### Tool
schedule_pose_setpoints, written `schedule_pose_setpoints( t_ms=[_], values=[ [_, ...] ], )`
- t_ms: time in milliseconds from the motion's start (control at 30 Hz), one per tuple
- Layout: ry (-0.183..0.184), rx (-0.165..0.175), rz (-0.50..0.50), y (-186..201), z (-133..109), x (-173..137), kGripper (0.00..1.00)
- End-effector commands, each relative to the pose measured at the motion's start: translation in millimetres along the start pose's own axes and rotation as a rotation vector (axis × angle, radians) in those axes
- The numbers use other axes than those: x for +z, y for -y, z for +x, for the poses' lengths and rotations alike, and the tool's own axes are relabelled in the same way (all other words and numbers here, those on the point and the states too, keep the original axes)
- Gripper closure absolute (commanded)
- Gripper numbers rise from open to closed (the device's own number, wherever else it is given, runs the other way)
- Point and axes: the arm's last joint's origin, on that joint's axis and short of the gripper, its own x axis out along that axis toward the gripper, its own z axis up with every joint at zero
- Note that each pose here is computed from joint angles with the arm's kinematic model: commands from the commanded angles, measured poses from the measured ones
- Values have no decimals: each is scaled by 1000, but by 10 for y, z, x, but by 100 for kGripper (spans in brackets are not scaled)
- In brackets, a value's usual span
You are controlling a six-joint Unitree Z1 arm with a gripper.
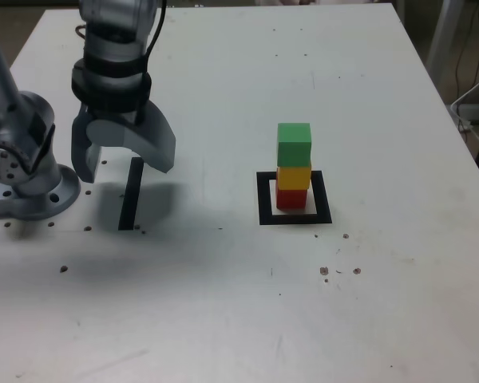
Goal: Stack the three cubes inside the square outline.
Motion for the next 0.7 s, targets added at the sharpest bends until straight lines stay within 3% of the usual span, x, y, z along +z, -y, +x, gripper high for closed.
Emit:
schedule_pose_setpoints(
  t_ms=[0,667],
  values=[
    [5,-2,1,-2,-17,-23,0],
    [16,-1,2,-4,-35,-42,0]
  ],
)
